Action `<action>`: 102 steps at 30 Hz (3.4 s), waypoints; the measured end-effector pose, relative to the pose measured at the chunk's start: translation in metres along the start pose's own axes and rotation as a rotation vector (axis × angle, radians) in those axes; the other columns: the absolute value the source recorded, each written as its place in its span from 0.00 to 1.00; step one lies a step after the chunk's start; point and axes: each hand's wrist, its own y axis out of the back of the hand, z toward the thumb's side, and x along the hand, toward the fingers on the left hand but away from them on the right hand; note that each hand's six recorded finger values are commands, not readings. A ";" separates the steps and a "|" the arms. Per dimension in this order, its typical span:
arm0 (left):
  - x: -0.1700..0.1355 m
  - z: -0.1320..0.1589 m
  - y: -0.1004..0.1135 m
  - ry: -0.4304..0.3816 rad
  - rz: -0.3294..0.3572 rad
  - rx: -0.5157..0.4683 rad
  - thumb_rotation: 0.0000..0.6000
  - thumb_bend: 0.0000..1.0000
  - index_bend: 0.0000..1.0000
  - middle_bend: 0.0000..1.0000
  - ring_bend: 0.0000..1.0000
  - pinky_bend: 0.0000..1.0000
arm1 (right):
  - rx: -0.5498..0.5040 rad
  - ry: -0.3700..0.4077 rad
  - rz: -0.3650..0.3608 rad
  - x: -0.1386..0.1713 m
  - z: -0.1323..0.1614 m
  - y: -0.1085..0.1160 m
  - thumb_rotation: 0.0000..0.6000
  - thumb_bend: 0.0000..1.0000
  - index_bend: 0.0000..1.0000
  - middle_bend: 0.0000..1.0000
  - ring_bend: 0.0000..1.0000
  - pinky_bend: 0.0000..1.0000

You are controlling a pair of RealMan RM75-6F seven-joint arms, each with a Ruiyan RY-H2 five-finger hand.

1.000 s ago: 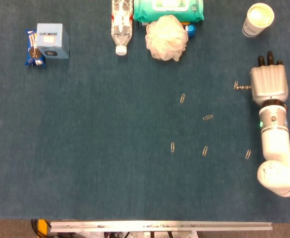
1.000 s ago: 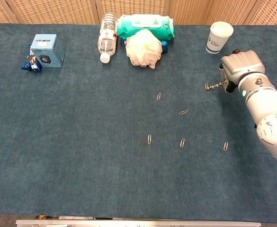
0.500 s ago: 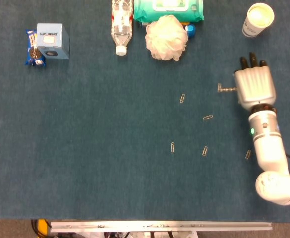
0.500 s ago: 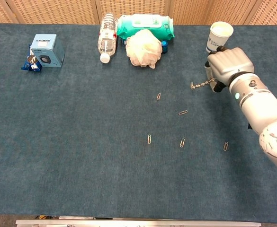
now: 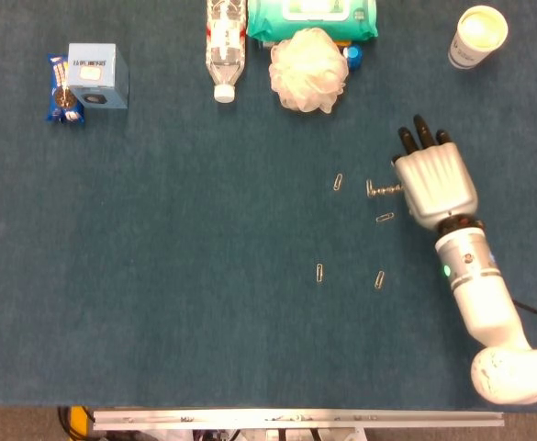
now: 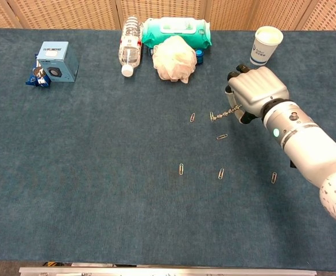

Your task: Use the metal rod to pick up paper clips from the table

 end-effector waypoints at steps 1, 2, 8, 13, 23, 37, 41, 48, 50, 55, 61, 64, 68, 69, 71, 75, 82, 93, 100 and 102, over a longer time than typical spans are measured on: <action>0.000 0.000 0.000 0.001 0.001 -0.001 1.00 0.14 0.57 0.56 0.53 0.74 | 0.002 0.004 0.002 0.001 0.001 -0.001 1.00 0.39 0.62 0.18 0.05 0.24; 0.000 -0.001 0.001 0.002 0.002 -0.001 1.00 0.14 0.57 0.56 0.53 0.74 | 0.005 0.009 0.005 0.003 0.001 -0.002 1.00 0.39 0.62 0.18 0.05 0.24; 0.001 0.000 0.001 -0.002 0.003 0.003 1.00 0.14 0.57 0.56 0.53 0.74 | 0.017 0.018 0.023 0.011 0.001 -0.009 1.00 0.39 0.62 0.18 0.05 0.24; 0.001 0.000 0.001 0.000 0.003 0.005 1.00 0.14 0.57 0.56 0.53 0.74 | 0.028 0.022 0.043 0.016 0.001 -0.018 1.00 0.39 0.62 0.18 0.05 0.24; 0.001 0.000 0.000 0.004 0.001 0.006 1.00 0.14 0.57 0.56 0.53 0.74 | 0.034 0.017 0.072 0.021 -0.002 -0.030 1.00 0.39 0.62 0.18 0.05 0.24; 0.002 0.000 0.000 0.011 0.004 0.018 1.00 0.14 0.57 0.56 0.53 0.74 | 0.008 0.079 0.045 0.041 -0.002 -0.018 1.00 0.39 0.62 0.18 0.05 0.24; 0.003 0.003 0.000 0.008 0.007 0.030 1.00 0.14 0.57 0.56 0.53 0.74 | 0.010 0.097 0.040 0.049 -0.004 -0.016 1.00 0.39 0.62 0.18 0.05 0.24; 0.004 0.007 0.003 0.006 0.016 0.053 1.00 0.14 0.57 0.56 0.53 0.74 | 0.030 0.139 0.050 0.062 -0.004 -0.019 1.00 0.39 0.62 0.18 0.05 0.24; 0.003 0.008 0.003 0.004 0.018 0.059 1.00 0.14 0.57 0.56 0.53 0.74 | 0.037 0.148 0.054 0.065 -0.004 -0.020 1.00 0.39 0.62 0.18 0.05 0.24; 0.004 0.011 0.005 -0.001 0.022 0.071 1.00 0.14 0.57 0.56 0.53 0.74 | 0.044 0.170 0.068 0.072 -0.003 -0.023 1.00 0.39 0.62 0.18 0.05 0.24; 0.004 0.012 0.006 0.000 0.028 0.074 1.00 0.14 0.57 0.56 0.53 0.74 | 0.053 0.193 0.089 0.077 0.000 -0.029 1.00 0.39 0.62 0.18 0.05 0.24; 0.004 0.012 0.007 0.004 0.031 0.069 1.00 0.14 0.57 0.56 0.53 0.74 | 0.057 0.198 0.096 0.078 0.001 -0.031 1.00 0.39 0.62 0.18 0.05 0.24; 0.003 0.011 0.006 0.008 0.031 0.064 1.00 0.14 0.57 0.56 0.53 0.74 | 0.063 0.205 0.102 0.078 0.003 -0.033 1.00 0.39 0.62 0.18 0.05 0.24; 0.003 0.011 0.006 0.009 0.031 0.063 1.00 0.14 0.57 0.56 0.53 0.74 | 0.064 0.207 0.103 0.078 0.004 -0.033 1.00 0.39 0.62 0.18 0.05 0.24; 0.002 0.010 0.006 0.011 0.031 0.061 1.00 0.14 0.57 0.56 0.53 0.74 | 0.066 0.211 0.105 0.077 0.005 -0.034 1.00 0.39 0.62 0.18 0.05 0.24; 0.002 0.009 0.006 0.015 0.033 0.056 1.00 0.14 0.57 0.56 0.53 0.74 | 0.073 0.219 0.112 0.076 0.008 -0.036 1.00 0.39 0.62 0.18 0.05 0.24; 0.002 0.008 0.006 0.017 0.034 0.051 1.00 0.14 0.57 0.56 0.53 0.74 | 0.083 0.224 0.115 0.074 0.011 -0.036 1.00 0.39 0.62 0.18 0.05 0.24; 0.002 0.008 0.006 0.017 0.035 0.050 1.00 0.14 0.57 0.56 0.53 0.74 | 0.087 0.227 0.116 0.075 0.011 -0.035 1.00 0.39 0.62 0.18 0.05 0.24; 0.002 0.009 0.006 0.013 0.036 0.053 1.00 0.14 0.57 0.56 0.53 0.74 | 0.071 0.193 0.092 0.071 0.002 -0.028 1.00 0.39 0.62 0.18 0.05 0.24; 0.002 0.010 0.007 0.011 0.036 0.054 1.00 0.14 0.57 0.56 0.53 0.74 | 0.062 0.178 0.082 0.070 -0.001 -0.025 1.00 0.39 0.62 0.18 0.05 0.24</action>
